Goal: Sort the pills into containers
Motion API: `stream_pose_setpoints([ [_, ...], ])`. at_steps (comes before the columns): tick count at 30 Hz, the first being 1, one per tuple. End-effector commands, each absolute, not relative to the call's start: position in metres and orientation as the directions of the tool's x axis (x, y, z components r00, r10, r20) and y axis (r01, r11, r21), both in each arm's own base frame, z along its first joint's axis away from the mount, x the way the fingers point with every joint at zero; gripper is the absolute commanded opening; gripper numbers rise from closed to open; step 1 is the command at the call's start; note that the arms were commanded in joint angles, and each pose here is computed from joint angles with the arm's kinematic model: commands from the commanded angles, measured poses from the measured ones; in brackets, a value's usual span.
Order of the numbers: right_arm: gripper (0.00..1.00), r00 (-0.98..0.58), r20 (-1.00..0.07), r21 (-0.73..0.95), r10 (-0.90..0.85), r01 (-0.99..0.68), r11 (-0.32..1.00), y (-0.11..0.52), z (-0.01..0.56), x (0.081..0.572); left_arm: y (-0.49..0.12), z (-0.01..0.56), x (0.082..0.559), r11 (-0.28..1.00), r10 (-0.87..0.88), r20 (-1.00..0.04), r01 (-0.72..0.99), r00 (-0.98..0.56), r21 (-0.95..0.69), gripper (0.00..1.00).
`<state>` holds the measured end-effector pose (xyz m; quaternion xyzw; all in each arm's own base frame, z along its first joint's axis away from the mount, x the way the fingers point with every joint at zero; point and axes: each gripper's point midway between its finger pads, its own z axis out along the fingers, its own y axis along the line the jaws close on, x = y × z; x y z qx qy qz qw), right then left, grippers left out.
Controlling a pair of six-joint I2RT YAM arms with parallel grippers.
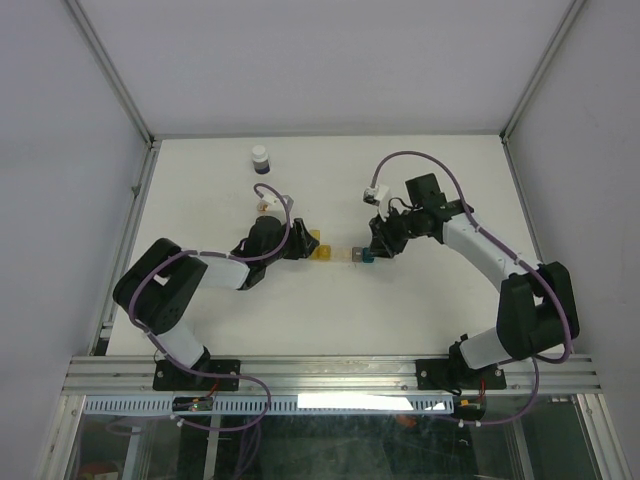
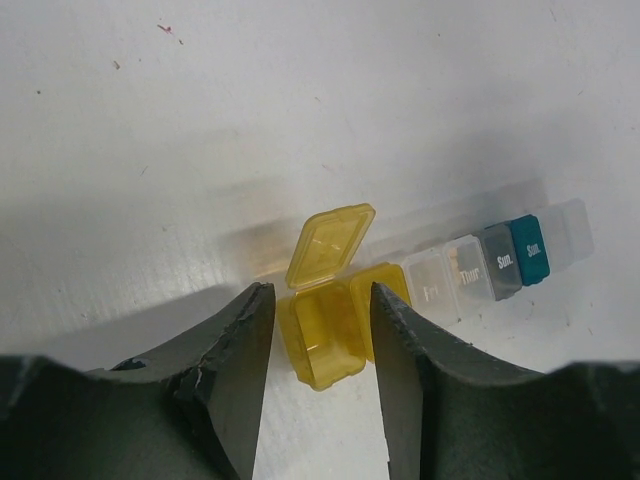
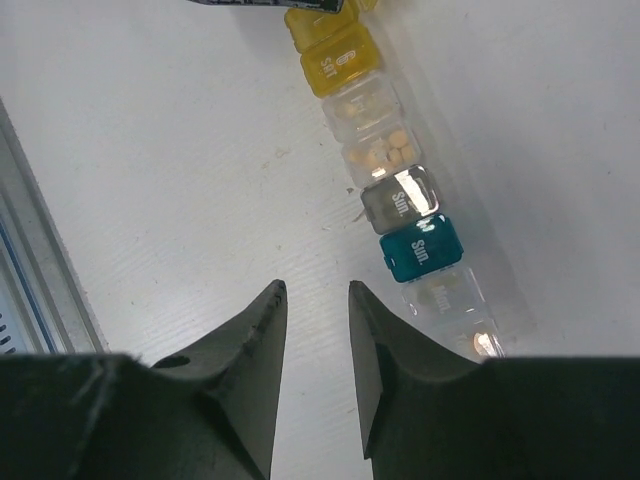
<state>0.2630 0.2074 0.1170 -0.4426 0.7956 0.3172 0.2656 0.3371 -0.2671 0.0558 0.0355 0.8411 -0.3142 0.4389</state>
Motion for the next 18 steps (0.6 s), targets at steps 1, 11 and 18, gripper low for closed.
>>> stream_pose_setpoints([
  [1,0.34,-0.439,-0.752,0.282,-0.491,-0.888,0.364,0.210,0.133,0.261,-0.275,0.068,0.339,0.766,-0.230,-0.755,0.364,-0.614,-0.529,0.43],
  [11,0.35,-0.442,-0.761,0.290,-0.475,-0.886,0.360,0.206,0.137,0.258,-0.292,0.067,0.323,0.721,-0.228,-0.705,0.370,-0.672,-0.585,0.40],
  [18,0.35,-0.448,-0.761,0.293,-0.470,-0.883,0.368,0.202,0.138,0.259,-0.322,0.065,0.314,0.681,-0.193,-0.688,0.409,-0.699,-0.607,0.40],
])
